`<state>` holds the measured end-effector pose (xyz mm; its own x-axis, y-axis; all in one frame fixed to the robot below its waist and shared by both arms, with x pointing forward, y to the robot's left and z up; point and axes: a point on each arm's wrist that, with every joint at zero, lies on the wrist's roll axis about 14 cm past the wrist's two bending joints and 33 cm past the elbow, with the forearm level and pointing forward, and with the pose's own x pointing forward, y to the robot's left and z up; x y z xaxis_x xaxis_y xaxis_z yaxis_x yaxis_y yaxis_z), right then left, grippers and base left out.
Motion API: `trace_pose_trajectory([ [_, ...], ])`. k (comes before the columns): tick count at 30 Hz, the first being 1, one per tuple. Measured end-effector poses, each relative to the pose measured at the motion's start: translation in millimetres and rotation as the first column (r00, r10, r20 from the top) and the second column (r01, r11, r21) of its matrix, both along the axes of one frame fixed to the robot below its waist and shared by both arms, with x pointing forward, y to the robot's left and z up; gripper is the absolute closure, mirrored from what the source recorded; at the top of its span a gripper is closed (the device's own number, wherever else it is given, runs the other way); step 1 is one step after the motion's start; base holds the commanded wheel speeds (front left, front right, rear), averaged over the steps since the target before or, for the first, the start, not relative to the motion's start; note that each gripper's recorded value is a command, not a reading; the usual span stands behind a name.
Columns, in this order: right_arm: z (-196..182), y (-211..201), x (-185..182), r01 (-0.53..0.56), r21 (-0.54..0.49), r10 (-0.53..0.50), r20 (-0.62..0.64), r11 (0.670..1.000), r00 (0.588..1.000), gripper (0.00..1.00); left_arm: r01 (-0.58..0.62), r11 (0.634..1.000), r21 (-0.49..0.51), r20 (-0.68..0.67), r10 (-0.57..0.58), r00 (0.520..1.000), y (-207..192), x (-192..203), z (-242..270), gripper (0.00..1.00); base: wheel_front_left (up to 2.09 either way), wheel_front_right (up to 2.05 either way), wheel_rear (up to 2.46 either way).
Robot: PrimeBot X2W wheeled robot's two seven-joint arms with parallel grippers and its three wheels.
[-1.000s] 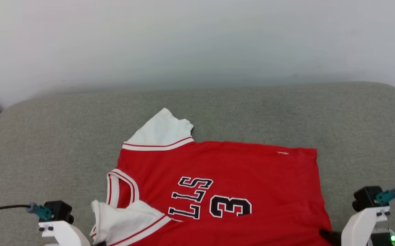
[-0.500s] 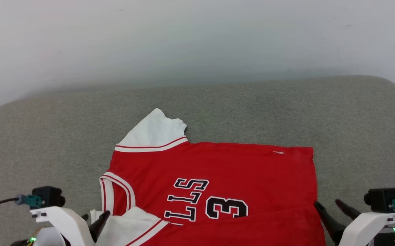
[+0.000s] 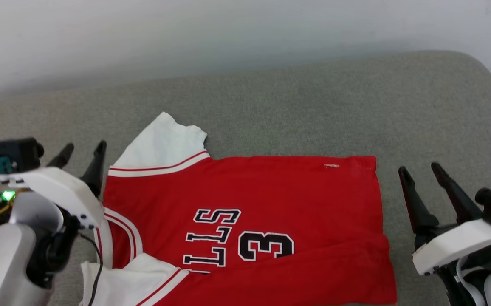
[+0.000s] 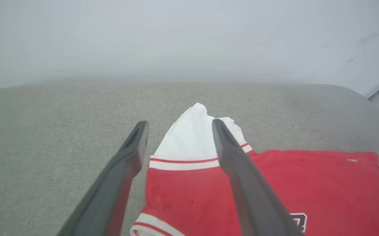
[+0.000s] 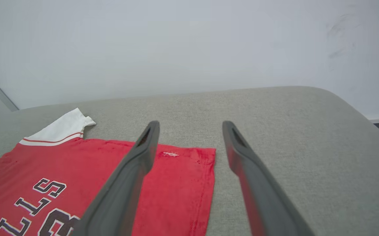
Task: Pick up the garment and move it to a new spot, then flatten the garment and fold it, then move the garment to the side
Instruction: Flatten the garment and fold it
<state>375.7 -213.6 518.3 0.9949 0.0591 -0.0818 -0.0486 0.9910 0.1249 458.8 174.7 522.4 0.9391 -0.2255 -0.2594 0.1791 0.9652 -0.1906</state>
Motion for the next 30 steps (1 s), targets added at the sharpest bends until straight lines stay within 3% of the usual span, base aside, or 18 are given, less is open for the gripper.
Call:
trace_pose_trajectory([
  [7, 1.1, 0.1, 37.3, 0.023, -0.005, -0.022, 0.043, 1.0, 0.999, 0.0, 0.056, 0.998, -0.006, -0.002, -0.056, 0.998, -16.6, 73.1, -6.9, 0.0, 0.0, 0.0, 0.0],
  [13, -20.5, -3.2, 53.0, 0.038, -0.033, -0.038, 0.001, 0.999, 0.999, 0.0, 0.166, 0.986, -0.003, -0.179, -0.164, 0.97, -33.6, 116.0, -51.4, 0.0, 0.0, 0.0, 0.0],
  [20, -42.5, -18.0, 48.4, 0.09, -0.051, -0.093, -0.061, 0.995, 0.994, 0.0, 0.333, 0.943, 0.018, -0.447, -0.29, 0.846, -56.0, 128.8, -106.0, 0.0, 0.0, 0.0, 0.0],
  [22, -49.7, -21.9, 45.9, 0.104, -0.055, -0.108, -0.086, 0.993, 0.99, 0.0, 0.365, 0.93, 0.041, -0.535, -0.288, 0.794, -53.5, 126.0, -124.2, 0.0, 0.0, 0.0, 0.0],
  [30, -78.0, -35.8, 35.4, 0.155, -0.056, -0.163, -0.184, 0.986, 0.969, 0.0, 0.399, 0.916, 0.052, -0.693, -0.254, 0.675, -51.8, 128.6, -159.6, 0.0, 0.0, 0.0, 0.0],
])
